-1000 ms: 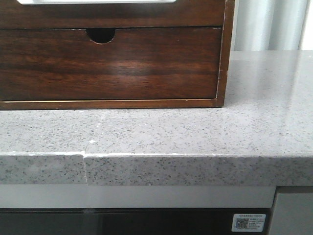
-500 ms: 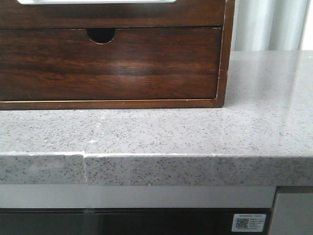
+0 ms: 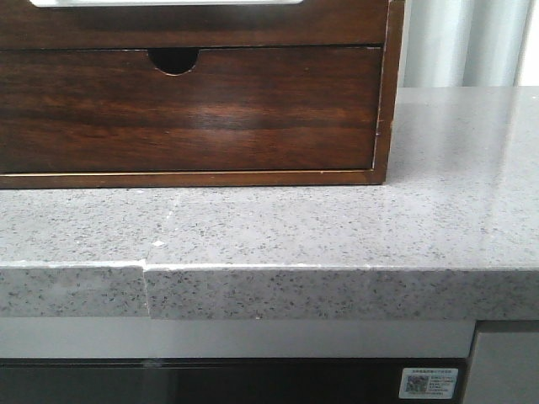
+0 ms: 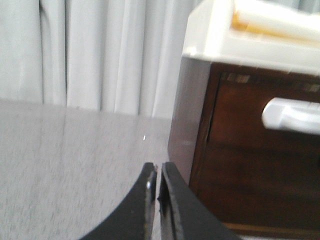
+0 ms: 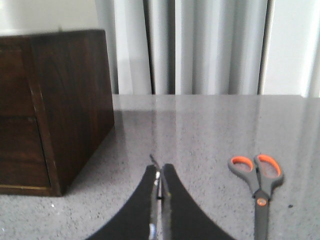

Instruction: Put scissors in drawer with both arms

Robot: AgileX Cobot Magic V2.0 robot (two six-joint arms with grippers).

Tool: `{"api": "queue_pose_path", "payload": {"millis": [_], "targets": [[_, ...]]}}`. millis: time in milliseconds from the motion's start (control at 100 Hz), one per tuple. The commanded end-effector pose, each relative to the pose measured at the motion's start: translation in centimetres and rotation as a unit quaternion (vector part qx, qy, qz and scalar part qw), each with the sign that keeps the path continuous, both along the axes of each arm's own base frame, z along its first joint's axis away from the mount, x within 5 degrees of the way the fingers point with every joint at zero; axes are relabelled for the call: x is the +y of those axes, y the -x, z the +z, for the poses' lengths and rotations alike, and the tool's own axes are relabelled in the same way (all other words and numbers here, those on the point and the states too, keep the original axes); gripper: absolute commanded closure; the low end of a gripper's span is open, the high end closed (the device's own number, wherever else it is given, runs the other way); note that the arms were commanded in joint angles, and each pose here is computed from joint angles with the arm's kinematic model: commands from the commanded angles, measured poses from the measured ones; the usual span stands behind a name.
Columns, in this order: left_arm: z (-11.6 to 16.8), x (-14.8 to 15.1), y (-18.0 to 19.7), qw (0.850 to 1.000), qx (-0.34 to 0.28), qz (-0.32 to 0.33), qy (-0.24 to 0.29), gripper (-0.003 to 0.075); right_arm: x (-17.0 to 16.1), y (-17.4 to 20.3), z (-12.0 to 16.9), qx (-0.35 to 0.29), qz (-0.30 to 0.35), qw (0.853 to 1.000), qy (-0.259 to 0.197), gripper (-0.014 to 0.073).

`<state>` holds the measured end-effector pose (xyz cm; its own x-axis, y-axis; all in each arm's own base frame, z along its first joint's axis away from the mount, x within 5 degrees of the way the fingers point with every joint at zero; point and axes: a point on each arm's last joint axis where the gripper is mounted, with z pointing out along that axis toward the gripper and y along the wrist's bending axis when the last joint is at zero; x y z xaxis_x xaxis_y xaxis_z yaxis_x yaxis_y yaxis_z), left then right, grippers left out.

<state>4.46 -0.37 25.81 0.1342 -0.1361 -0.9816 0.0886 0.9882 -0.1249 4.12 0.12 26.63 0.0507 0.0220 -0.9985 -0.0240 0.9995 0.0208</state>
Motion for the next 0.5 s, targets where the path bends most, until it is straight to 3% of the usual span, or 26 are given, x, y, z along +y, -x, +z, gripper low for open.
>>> {"api": "queue_pose_path", "payload": {"millis": [0, 240, 370, 490], "targets": [[3.6, 0.0, 0.7, 0.999, -0.035, -0.007, 0.013, 0.0741, 0.0, 0.1, 3.0, -0.021, -0.003, 1.0, -0.001, 0.0664], [8.0, -0.2, 0.0, 1.0, 0.014, -0.012, -0.003, 0.0741, -0.1, -1.1, 7.3, 0.042, -0.005, 0.999, 0.011, 0.0664], [8.9, -0.2, -0.9, 0.999, 0.034, -0.01, -0.013, 0.0741, -0.3, -2.2, 8.3, 0.077, -0.019, 0.996, 0.041, 0.0664], [9.1, -0.2, -1.4, 0.999, 0.041, -0.008, -0.017, 0.0741, -0.3, -2.9, 8.7, 0.084, -0.019, 0.995, 0.042, 0.0664]]}}
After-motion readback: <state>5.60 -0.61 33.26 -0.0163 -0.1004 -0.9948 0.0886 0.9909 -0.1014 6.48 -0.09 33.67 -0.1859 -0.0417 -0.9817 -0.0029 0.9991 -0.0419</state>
